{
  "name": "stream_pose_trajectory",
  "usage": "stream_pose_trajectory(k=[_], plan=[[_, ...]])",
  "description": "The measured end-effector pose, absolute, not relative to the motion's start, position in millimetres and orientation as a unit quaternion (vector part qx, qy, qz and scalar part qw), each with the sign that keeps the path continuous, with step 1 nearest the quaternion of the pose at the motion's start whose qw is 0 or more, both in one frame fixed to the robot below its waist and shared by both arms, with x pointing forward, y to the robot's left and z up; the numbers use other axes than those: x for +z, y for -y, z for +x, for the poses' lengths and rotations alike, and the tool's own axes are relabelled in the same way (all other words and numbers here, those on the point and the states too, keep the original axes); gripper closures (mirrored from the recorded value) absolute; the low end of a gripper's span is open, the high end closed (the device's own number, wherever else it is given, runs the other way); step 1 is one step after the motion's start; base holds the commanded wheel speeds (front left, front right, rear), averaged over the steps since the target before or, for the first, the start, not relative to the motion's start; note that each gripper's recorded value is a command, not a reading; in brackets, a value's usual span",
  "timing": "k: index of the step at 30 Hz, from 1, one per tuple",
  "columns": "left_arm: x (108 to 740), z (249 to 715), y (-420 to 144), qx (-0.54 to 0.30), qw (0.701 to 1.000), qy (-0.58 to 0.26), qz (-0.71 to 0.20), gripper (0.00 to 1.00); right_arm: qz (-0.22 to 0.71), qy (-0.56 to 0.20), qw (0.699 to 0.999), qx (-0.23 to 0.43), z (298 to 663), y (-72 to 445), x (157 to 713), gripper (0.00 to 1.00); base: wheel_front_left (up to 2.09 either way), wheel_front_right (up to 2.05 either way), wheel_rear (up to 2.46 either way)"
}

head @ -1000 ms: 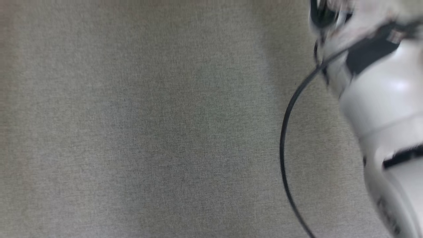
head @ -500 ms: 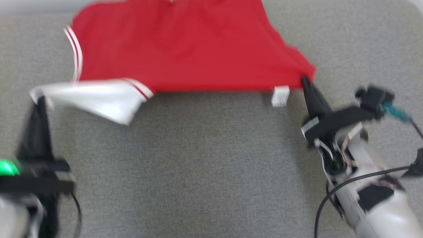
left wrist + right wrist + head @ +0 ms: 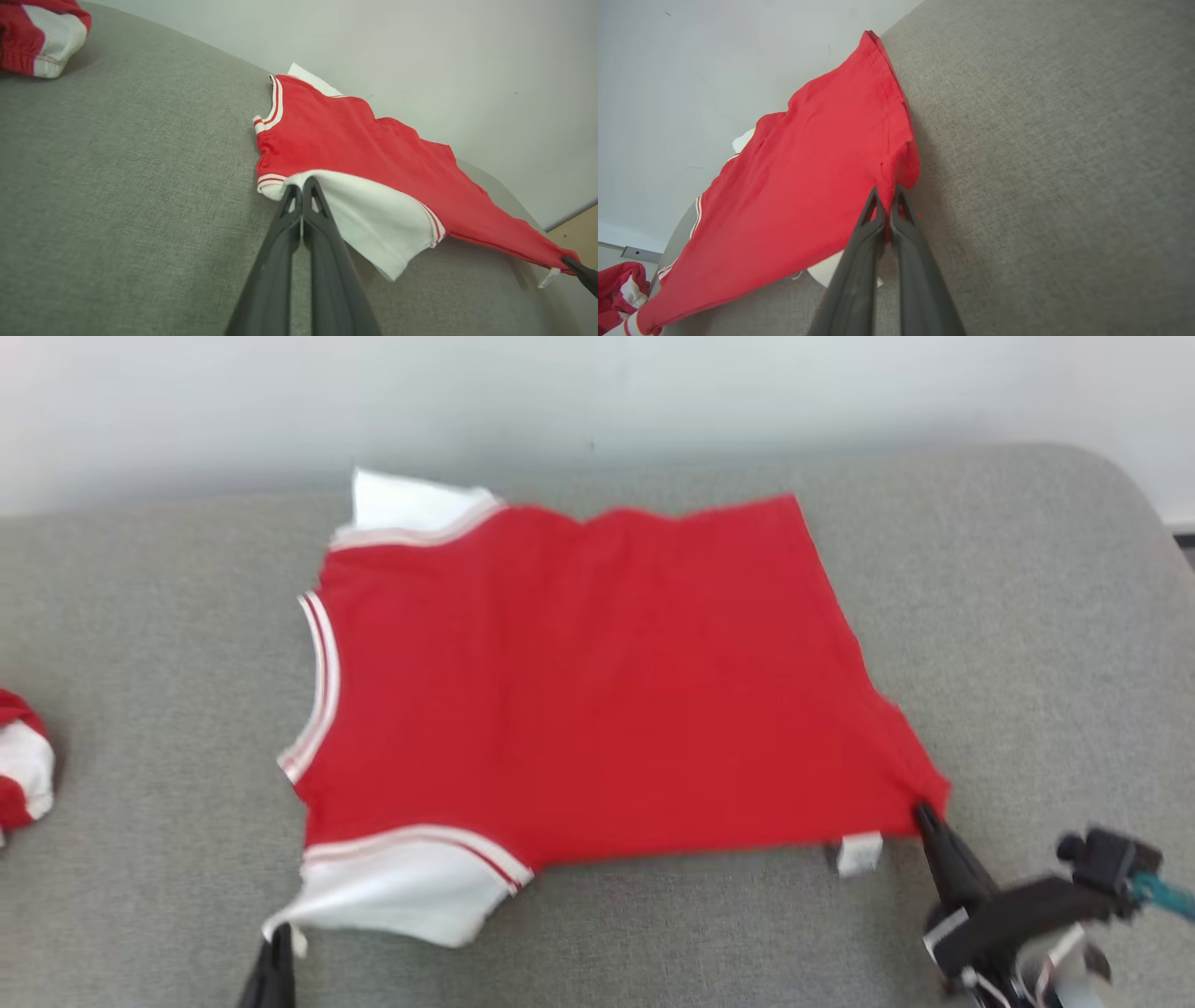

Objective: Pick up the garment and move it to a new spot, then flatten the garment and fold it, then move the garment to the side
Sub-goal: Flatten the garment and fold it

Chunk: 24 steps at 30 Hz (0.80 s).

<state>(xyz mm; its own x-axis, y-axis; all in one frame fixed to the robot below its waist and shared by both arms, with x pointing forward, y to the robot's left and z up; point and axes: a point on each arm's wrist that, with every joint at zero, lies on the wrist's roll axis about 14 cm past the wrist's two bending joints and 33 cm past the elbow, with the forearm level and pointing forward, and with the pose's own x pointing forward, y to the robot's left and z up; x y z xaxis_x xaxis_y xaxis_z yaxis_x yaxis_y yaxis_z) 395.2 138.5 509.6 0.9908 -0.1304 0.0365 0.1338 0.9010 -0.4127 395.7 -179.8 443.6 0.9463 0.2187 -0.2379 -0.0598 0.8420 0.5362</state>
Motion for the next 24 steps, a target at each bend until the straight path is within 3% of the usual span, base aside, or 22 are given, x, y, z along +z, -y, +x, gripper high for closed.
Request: stream_pose_trajectory(k=[11, 18, 24], plan=[[488.5, 330.9, -138.5, -0.047, 0.972, -0.037, -0.228, 1.00, 0.278, -0.211, 0.936, 0.051, 329.0, 185.5, 423.4, 1.00, 0.00, 0.00, 0.00], [487.1, 328.8, -139.9, -0.048, 0.972, -0.037, -0.226, 1.00, 0.276, -0.208, 0.937, 0.048, 328.5, 177.5, 434.1, 1.00, 0.00, 0.00, 0.00], [531.1, 358.5, -145.7, -0.087, 0.978, 0.039, -0.184, 1.00, 0.283, -0.185, 0.939, 0.059, 341.4, 166.9, 456.2, 1.00, 0.00, 0.00, 0.00]])
